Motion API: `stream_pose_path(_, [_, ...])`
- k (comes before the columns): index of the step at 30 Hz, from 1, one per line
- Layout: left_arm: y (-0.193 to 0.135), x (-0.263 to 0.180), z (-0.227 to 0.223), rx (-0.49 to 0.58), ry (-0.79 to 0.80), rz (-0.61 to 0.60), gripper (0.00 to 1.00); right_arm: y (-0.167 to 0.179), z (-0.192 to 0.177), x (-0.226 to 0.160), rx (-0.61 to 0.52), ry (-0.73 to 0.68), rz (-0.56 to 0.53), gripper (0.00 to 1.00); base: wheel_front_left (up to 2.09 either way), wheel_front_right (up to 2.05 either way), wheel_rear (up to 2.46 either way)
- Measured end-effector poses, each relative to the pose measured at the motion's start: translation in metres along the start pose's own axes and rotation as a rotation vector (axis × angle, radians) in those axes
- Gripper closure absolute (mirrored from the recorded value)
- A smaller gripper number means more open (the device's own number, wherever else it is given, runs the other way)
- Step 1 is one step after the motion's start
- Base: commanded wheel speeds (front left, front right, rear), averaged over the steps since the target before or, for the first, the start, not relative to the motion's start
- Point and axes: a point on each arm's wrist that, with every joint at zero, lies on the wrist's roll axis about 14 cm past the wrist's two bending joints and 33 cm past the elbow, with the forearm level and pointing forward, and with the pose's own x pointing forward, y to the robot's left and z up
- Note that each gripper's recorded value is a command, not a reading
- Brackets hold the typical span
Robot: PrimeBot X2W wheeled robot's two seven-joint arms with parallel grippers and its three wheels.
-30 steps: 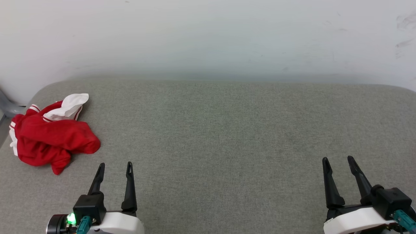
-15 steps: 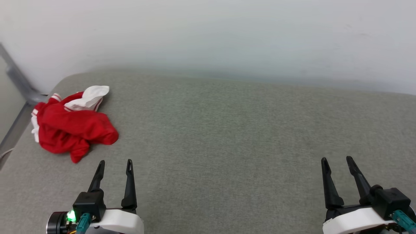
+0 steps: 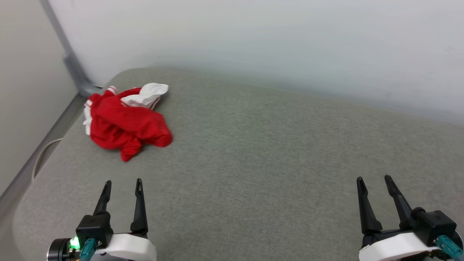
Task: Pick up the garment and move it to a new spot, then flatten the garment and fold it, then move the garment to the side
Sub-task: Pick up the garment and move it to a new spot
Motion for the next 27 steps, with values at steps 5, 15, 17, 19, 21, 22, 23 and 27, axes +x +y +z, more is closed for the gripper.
stream_pose_path(5, [0.023,-0.011,0.002,0.002,-0.002,0.069,0.00,0.018,-0.003,0.010,0.009,0.004,0.057,0.00,0.00,0.00,0.00])
stream_pose_path(15, [0.060,-0.033,0.004,0.019,0.000,0.177,0.00,0.052,-0.009,0.026,0.025,0.020,0.157,0.00,0.00,0.00,0.00])
stream_pose_path(17, [0.064,-0.037,0.004,0.020,0.002,0.193,0.00,0.057,-0.011,0.028,0.027,0.022,0.172,0.00,0.00,0.00,0.00])
stream_pose_path(19, [0.069,-0.040,0.004,0.021,0.003,0.210,0.00,0.062,-0.012,0.030,0.029,0.025,0.187,0.00,0.00,0.00,0.00])
stream_pose_path(21, [0.073,-0.044,0.004,0.023,0.005,0.224,0.00,0.066,-0.014,0.032,0.030,0.029,0.201,0.00,0.00,0.00,0.00])
stream_pose_path(22, [0.076,-0.045,0.004,0.024,0.006,0.231,0.00,0.069,-0.014,0.033,0.031,0.030,0.208,0.00,0.00,0.00,0.00])
stream_pose_path(23, [0.077,-0.046,0.004,0.025,0.006,0.235,0.00,0.070,-0.015,0.034,0.031,0.031,0.213,0.00,0.00,0.00,0.00])
stream_pose_path(27, [0.080,-0.049,0.004,0.028,0.007,0.246,0.00,0.074,-0.015,0.035,0.032,0.032,0.224,0.00,0.00,0.00,0.00])
